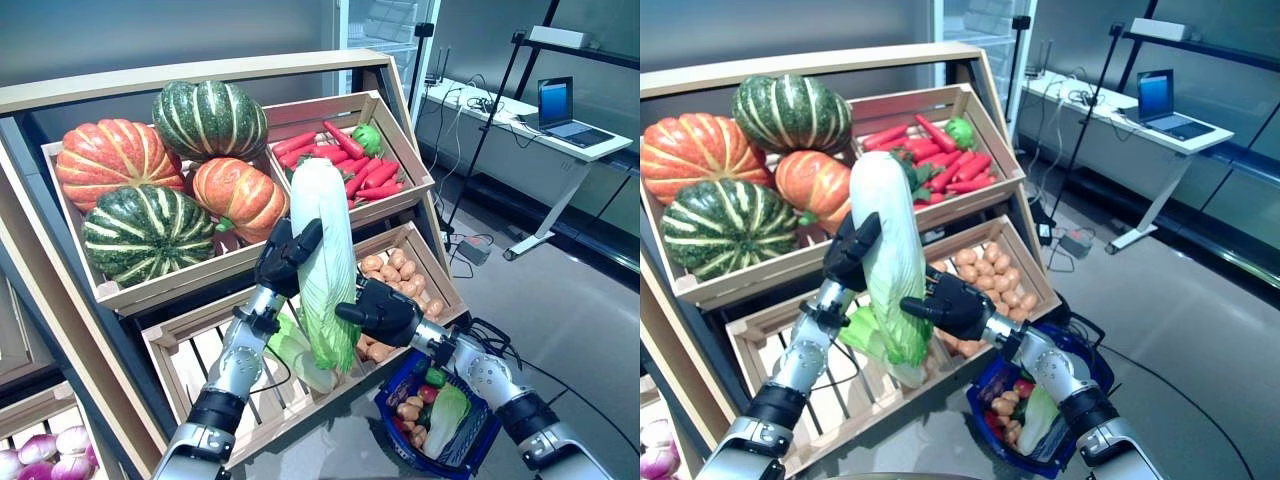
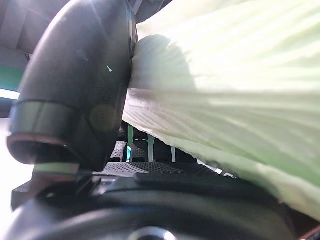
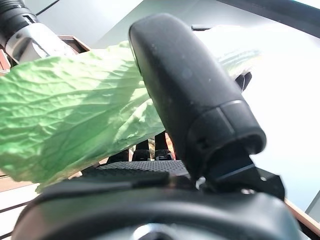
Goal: Put vegetables into the basket
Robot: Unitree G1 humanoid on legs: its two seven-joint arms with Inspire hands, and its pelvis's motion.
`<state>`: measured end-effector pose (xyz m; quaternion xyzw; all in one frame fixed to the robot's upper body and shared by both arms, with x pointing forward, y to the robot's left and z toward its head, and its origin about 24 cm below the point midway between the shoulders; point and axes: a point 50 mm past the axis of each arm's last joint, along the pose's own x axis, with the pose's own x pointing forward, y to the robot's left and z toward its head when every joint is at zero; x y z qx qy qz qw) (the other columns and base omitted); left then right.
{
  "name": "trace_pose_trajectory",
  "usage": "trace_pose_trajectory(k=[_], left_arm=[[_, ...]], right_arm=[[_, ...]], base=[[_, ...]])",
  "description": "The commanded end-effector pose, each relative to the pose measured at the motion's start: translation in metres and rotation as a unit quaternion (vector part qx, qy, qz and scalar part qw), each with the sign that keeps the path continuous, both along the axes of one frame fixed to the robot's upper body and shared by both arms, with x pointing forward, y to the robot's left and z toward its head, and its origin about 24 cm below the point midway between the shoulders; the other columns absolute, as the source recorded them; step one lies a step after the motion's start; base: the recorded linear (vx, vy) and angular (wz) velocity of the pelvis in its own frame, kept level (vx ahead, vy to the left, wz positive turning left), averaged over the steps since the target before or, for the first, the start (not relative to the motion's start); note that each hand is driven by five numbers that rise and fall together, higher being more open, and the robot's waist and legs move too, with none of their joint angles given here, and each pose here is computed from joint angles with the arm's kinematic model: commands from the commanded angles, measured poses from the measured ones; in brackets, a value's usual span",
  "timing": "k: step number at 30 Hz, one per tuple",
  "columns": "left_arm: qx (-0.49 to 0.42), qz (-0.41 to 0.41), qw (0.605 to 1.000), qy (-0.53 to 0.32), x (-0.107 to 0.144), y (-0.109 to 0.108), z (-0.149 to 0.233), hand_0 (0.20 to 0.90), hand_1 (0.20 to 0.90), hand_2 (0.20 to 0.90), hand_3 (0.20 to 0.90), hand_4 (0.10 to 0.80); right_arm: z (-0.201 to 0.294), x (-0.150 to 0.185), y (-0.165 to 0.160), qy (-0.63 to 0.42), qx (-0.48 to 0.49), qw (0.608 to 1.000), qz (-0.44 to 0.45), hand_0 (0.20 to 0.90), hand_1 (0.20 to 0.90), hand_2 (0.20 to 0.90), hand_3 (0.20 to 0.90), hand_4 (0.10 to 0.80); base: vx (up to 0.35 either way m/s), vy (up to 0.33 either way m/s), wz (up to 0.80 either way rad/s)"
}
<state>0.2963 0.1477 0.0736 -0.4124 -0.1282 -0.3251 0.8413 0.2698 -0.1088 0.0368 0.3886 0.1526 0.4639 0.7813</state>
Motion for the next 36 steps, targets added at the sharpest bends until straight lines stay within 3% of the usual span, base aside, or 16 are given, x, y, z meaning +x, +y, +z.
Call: trace_pose_trajectory(k=[1,11,15,18,24,35,36], left_arm=[[0.013,-0.148,0.989,-0.012,0.008,-0.077,0.006,0.300,0.300,0.300,0.300,0.400],[-0.016,-0.177,0.980,-0.090,0.008,-0.095,0.049,0.300,0.300,0.300,0.300,0.400],[-0.041,-0.204,0.971,-0.120,0.003,-0.105,0.065,0.300,0.300,0.300,0.300,0.400],[-0.067,-0.226,0.963,-0.133,-0.002,-0.111,0.074,0.300,0.300,0.300,0.300,0.400],[-0.100,-0.278,0.947,-0.127,-0.013,-0.129,0.080,0.300,0.300,0.300,0.300,0.400],[-0.051,-0.316,0.941,-0.107,-0.022,-0.137,0.065,0.300,0.300,0.300,0.300,0.400],[-0.049,-0.317,0.941,-0.107,-0.022,-0.137,0.064,0.300,0.300,0.300,0.300,0.400]], right_arm=[[0.123,0.015,0.079,-0.211,0.245,0.931,0.170,0.900,0.900,0.900,0.900,0.800],[0.079,0.017,0.075,-0.157,0.118,0.959,0.205,0.900,0.900,0.900,0.900,0.800],[0.069,0.015,0.081,-0.111,0.135,0.962,0.209,0.900,0.900,0.900,0.900,0.800],[0.069,0.008,0.090,-0.081,0.203,0.952,0.212,0.900,0.900,0.900,0.900,0.800],[0.062,0.002,0.106,-0.049,0.223,0.953,0.199,0.900,0.900,0.900,0.900,0.800],[0.057,0.014,0.094,-0.062,0.138,0.974,0.169,0.900,0.900,0.900,0.900,0.800],[0.057,0.015,0.094,-0.063,0.136,0.975,0.166,0.869,0.869,0.869,0.869,0.780]], base=[[0.000,0.000,0.00],[0.000,0.000,0.00],[0.000,0.000,0.00],[0.000,0.000,0.00],[0.000,0.000,0.00],[0.000,0.000,0.00],[0.000,0.000,0.00]])
